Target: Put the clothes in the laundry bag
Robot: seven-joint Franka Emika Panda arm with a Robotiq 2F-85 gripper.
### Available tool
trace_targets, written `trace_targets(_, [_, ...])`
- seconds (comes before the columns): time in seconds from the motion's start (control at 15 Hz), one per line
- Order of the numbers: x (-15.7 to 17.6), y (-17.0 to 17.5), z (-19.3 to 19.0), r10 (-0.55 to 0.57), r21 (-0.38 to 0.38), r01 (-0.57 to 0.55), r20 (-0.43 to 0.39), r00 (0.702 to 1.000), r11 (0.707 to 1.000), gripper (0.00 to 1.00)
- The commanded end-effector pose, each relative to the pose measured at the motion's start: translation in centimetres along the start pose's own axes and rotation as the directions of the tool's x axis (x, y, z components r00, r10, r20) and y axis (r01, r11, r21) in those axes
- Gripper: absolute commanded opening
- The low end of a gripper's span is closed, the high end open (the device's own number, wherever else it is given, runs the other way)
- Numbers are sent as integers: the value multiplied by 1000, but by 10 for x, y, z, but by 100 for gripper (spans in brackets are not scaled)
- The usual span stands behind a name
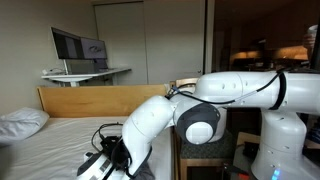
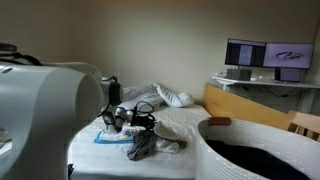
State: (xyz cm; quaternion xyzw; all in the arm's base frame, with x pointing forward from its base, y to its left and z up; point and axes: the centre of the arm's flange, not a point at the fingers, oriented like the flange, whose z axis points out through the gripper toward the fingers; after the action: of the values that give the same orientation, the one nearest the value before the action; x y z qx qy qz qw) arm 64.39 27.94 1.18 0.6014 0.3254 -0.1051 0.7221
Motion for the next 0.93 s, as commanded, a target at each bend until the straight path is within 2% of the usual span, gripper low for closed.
trace_targets(0.0, [21, 31, -4, 14, 84, -16, 25, 1000, 996, 8])
trace_targets(0.07, [21, 34, -5, 26, 94, -29, 28, 999, 995, 8])
trace_targets(0.4, [-3, 112, -12, 147, 159, -156, 65, 987, 975, 8])
trace_targets(0.67, [-23, 158, -3, 236, 214, -248, 84, 968, 945, 8])
trace_targets(0.87, [-35, 193, 3, 308, 244, -332, 132, 942, 911, 8])
